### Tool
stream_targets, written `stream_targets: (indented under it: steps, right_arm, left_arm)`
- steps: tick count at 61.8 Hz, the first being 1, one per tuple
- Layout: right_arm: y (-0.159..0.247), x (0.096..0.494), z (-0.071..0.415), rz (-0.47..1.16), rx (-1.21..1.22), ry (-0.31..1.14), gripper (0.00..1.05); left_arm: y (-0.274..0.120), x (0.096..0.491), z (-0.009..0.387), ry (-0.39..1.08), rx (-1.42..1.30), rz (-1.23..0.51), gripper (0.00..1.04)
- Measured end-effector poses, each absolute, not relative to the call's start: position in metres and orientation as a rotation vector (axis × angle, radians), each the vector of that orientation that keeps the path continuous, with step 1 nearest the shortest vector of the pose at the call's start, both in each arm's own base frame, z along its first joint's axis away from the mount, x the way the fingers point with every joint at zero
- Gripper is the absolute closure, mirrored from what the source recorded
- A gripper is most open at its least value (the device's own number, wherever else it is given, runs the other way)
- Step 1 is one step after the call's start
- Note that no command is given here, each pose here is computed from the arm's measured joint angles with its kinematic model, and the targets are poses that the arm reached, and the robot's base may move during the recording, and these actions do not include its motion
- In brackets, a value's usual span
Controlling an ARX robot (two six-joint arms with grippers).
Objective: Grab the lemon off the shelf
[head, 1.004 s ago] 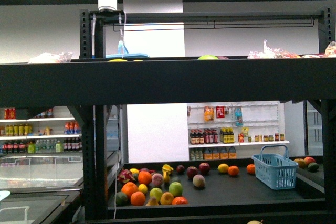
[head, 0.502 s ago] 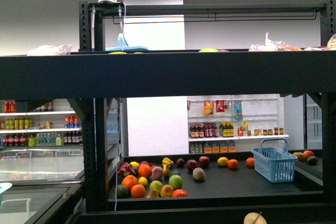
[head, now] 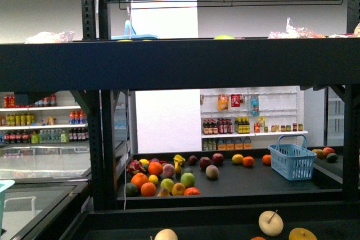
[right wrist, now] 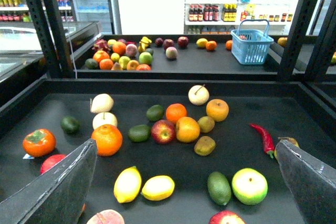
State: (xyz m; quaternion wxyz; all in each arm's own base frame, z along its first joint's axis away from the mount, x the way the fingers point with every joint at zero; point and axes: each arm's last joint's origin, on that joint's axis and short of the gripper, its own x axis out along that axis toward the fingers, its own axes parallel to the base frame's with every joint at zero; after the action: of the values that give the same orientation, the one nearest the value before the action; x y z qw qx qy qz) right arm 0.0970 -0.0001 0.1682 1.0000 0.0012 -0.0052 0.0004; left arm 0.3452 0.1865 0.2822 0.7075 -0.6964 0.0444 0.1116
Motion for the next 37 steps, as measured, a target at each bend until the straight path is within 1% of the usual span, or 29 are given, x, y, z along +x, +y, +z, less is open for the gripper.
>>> stream_targets:
  steps: [32,33,37]
  right_arm:
    - [0.000,0.097,0.168,0.001,0.002,-0.010,0.02]
    - [0.000,0.097,0.168,0.001,0.002,-0.010,0.02]
    - [0.000,0.097,0.168,0.001,0.002,-0.010,0.02]
  left_arm:
    - [0.201,0.372,0.270,0.110,-1.490,0.312,0.08]
    - [0.201,0.373,0.270,0.112,-1.484,0.311,0.09]
    - [0.201,0.375,0.271,0.111,-1.477,0.308,0.19]
